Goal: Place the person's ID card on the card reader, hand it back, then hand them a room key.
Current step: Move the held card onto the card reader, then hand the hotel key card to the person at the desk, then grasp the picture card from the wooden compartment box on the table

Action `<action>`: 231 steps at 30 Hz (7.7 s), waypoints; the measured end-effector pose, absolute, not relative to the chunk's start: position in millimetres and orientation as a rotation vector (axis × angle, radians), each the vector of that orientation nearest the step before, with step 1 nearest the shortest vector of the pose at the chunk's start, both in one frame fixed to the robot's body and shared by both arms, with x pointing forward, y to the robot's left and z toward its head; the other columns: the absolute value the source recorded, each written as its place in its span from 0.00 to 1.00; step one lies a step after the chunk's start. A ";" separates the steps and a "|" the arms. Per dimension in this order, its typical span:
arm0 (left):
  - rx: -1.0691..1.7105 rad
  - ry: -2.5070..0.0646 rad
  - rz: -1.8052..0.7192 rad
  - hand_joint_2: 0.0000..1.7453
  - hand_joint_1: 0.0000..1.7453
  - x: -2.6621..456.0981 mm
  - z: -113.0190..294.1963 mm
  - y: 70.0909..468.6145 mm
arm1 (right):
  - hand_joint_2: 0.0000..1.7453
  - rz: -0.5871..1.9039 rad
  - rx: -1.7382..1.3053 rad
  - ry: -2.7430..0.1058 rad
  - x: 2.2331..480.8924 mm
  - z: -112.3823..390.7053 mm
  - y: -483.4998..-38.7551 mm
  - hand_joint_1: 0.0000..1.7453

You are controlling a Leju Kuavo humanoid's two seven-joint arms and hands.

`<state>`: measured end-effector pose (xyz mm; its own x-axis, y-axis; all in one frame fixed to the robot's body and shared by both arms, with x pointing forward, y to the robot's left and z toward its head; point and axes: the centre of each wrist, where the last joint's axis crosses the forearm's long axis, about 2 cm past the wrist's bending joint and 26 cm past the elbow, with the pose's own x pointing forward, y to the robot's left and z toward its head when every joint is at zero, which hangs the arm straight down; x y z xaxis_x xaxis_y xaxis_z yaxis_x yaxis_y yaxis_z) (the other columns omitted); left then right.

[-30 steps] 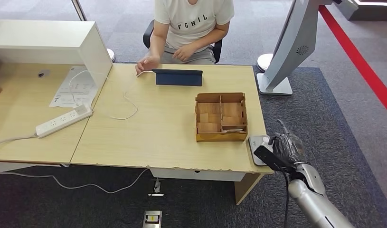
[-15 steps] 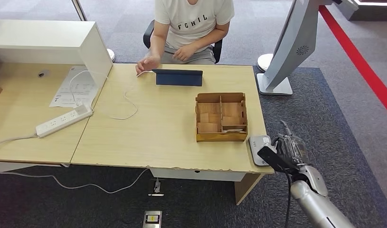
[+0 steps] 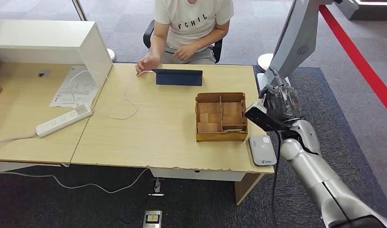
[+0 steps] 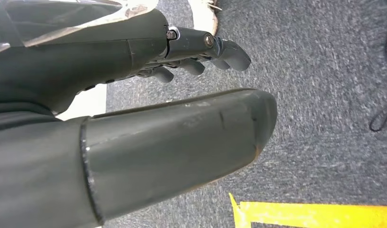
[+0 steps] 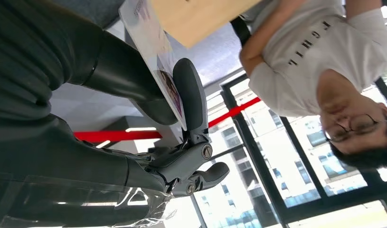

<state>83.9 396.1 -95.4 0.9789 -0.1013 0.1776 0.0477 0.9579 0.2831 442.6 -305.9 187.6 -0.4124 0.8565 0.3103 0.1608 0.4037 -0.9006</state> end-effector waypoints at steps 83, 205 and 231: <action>0.300 -0.124 -0.025 0.00 0.00 74.2 -95.7 403.5 | 0.00 0.732 -0.716 -1.454 381.7 218.1 -508.4 0.00; 0.288 -0.170 -0.058 0.00 0.00 83.1 -96.3 392.3 | 1.00 1.388 -0.833 -1.302 400.9 102.0 -269.5 0.00; 0.290 -0.182 -0.062 0.00 0.00 82.6 -95.7 395.6 | 1.00 1.390 -0.836 -1.306 405.9 105.2 -271.2 0.00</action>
<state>82.6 395.6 -95.7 0.9818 -0.0864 0.1690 0.0342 0.9564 0.2901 405.9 -271.2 105.2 -0.2489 0.9572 0.1478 -0.2071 0.0965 -0.9735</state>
